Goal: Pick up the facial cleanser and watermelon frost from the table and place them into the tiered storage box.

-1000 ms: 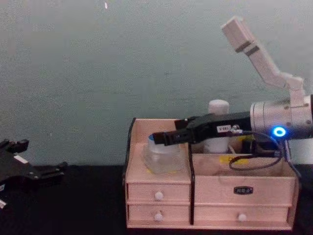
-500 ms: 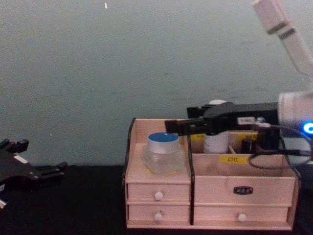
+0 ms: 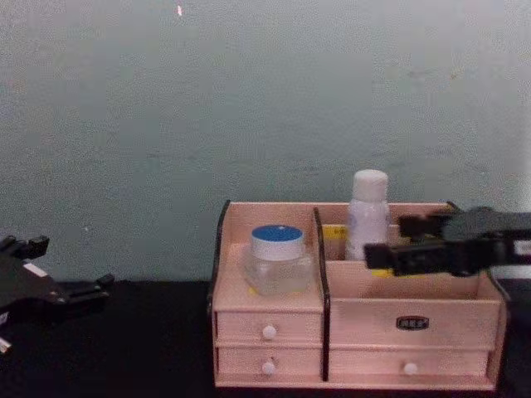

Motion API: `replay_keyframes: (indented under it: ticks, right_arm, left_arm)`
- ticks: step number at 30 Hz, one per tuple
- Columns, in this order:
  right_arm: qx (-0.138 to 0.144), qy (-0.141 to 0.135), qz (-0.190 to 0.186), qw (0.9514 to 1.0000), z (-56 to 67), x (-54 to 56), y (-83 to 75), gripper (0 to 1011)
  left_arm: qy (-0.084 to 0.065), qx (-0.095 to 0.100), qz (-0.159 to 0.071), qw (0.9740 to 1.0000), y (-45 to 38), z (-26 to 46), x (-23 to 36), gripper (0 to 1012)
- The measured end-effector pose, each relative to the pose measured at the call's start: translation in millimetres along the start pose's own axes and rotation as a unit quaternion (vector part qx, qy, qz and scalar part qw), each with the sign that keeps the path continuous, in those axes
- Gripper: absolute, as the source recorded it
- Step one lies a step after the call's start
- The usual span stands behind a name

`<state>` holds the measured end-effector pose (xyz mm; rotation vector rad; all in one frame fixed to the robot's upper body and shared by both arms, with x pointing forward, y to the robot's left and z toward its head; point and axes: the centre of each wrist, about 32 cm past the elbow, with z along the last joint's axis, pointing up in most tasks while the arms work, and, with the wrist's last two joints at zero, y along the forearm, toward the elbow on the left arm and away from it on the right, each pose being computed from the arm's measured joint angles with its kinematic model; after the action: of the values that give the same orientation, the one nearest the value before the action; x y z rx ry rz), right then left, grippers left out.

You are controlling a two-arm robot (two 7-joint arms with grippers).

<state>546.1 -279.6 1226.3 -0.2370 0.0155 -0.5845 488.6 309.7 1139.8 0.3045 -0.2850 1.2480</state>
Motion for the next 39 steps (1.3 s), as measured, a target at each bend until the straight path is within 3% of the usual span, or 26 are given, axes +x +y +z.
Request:
replay_keyframes:
  ticks: [7,11,14,15,16,18,21,22,24,25,26,29,36,39]
  right_arm:
    - [-0.008,0.022,-0.055,0.9982,-11.0,-3.6,-34.9,1002]
    - [-0.015,0.023,-0.108,0.9937,-16.8,-2.6,-48.5,1002]
    - [-0.021,0.019,-0.16,0.9867,-21.0,-1.3,-56.0,1002]
    - [-0.026,0.01,-0.188,0.9818,-23.1,-1.6,-57.9,1003]
    - [-0.026,0.01,-0.188,0.9818,-23.1,-1.6,-57.9,1003]
    - [-0.03,-0.003,-0.237,0.9711,-26.9,-1.5,-59.3,1002]
    - [-0.031,-0.008,-0.27,0.9624,-31.4,-2.5,-58.5,1003]
    - [-0.031,-0.009,-0.289,0.9567,-34.5,-3.4,-58.0,1002]
    - [-0.032,-0.007,-0.305,0.9518,-37.7,-4.2,-57.4,1002]
    - [-0.033,-0.002,-0.32,0.9468,-41.4,-5.1,-56.4,1002]
    - [-0.033,-0.002,-0.32,0.9468,-41.4,-5.1,-56.4,1002]
    - [-0.048,0.007,-0.344,0.9376,-51.6,-6.3,-53.2,1002]
    - [-0.091,0.021,-0.352,0.9314,-73.1,-7.6,-42.4,1002]
    - [-0.096,0.023,-0.354,0.93,-76.5,-8.5,-40.5,1002]
  left_arm:
    - [0.0,0.0,0.0,1.0,0.0,0.0,0.0,1001]
    - [0.0,0.0,0.0,1.0,0.0,0.0,0.0,1001]
    - [0.0,0.0,0.0,1.0,0.0,0.0,0.0,1001]
    - [0.0,0.0,0.0,1.0,0.0,0.0,0.0,1001]
    - [0.0,0.0,0.0,1.0,0.0,0.0,0.0,1001]
    - [0.0,0.0,0.0,1.0,0.0,0.0,0.0,1001]
    - [0.0,0.0,0.0,1.0,0.0,0.0,0.0,1001]
    - [0.0,0.0,0.0,1.0,0.0,0.0,0.0,1001]
    - [0.0,0.0,0.0,1.0,0.0,0.0,0.0,1001]
    - [0.0,0.0,0.0,1.0,0.0,0.0,0.0,1001]
    - [0.0,0.0,0.0,1.0,0.0,0.0,0.0,1001]
    - [0.0,0.0,0.0,1.0,0.0,0.0,0.0,1001]
    - [0.0,0.0,0.0,1.0,0.0,0.0,0.0,1001]
    - [0.0,0.0,0.0,1.0,0.0,0.0,0.0,1001]
